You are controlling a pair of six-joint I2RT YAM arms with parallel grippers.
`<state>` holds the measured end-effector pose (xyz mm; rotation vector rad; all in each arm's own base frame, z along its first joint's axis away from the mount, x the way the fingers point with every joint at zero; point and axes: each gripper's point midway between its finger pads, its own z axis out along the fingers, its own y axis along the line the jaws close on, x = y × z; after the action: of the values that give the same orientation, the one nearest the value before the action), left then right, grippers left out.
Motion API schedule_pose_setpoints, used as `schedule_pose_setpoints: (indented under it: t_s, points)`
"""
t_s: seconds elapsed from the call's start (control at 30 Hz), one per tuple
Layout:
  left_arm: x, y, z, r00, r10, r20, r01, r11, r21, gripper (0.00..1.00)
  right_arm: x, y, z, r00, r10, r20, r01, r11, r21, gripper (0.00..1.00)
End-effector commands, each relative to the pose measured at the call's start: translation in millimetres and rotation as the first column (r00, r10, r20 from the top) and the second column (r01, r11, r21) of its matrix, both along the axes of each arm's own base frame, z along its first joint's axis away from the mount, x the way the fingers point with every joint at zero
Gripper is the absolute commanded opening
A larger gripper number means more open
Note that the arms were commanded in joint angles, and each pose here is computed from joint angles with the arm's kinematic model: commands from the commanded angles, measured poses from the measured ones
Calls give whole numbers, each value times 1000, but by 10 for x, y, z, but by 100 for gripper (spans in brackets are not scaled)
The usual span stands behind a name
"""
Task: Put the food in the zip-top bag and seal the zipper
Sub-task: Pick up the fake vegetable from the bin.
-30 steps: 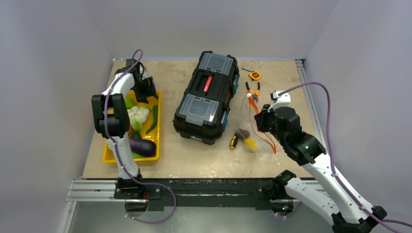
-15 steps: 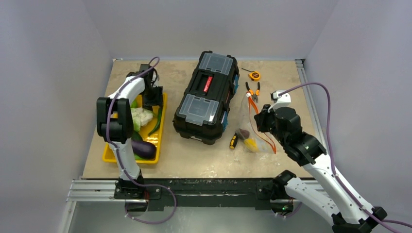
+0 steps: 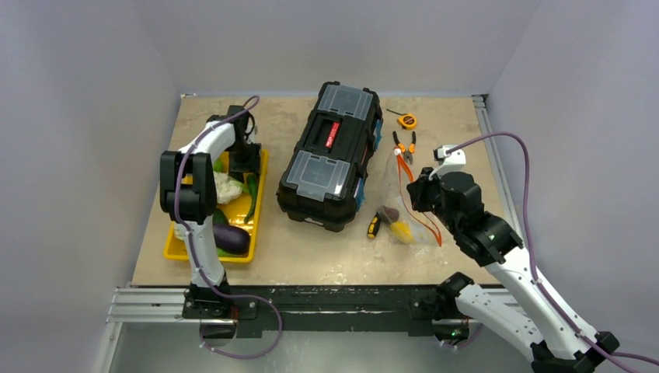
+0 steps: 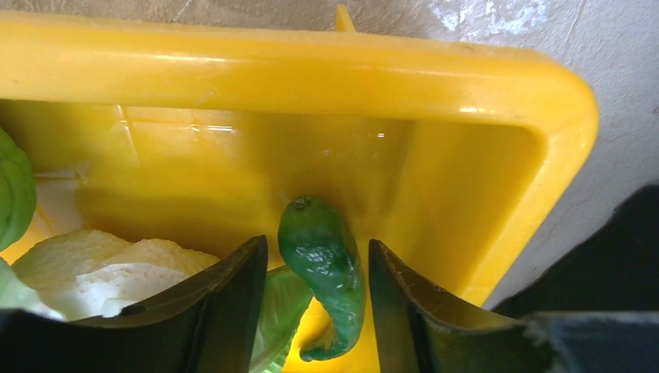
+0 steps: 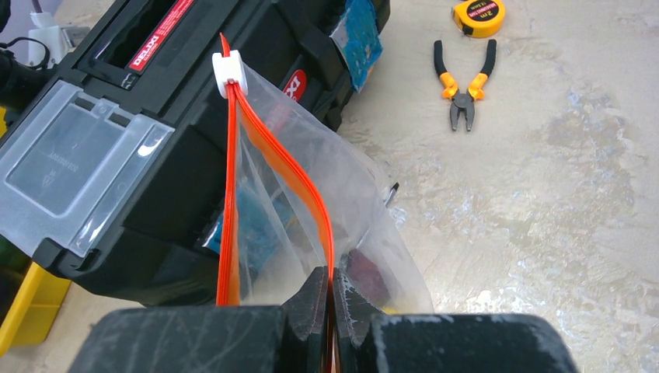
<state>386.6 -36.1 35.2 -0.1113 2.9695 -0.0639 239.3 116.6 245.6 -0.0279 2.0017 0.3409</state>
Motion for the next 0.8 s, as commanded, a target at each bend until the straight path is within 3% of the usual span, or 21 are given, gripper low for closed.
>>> schedule_pose_setpoints:
  t_s: [0.0,0.13,0.27,0.4,0.57,0.7,0.77]
  points:
    - [30,62,62,1000,-7,-5,7,1000,-5,43,28,-17,61,999,-13,31,12,1000,4,0]
    - [49,65,111,1000,-6,1,6,1000,-5,21,33,-16,40,1000,-15,25,15,1000,0,0]
    - [92,111,368,997,9,77,-11,1000,18,13,25,-28,65,999,-19,35,18,1000,7,0]
    - [120,199,850,971,31,239,-45,998,53,4,31,-15,48,999,-14,30,14,1000,4,0]
    - [92,95,1641,865,33,501,-31,999,-14,0,34,-1,27,1000,-8,21,8,1000,-1,0]
    - [4,-126,2252,723,30,690,65,992,-111,0,45,3,9,1000,-9,16,9,1000,-3,0]
    - [-95,-340,2603,621,8,784,194,967,-163,0,49,6,-1,1000,-9,14,9,1000,-6,0]
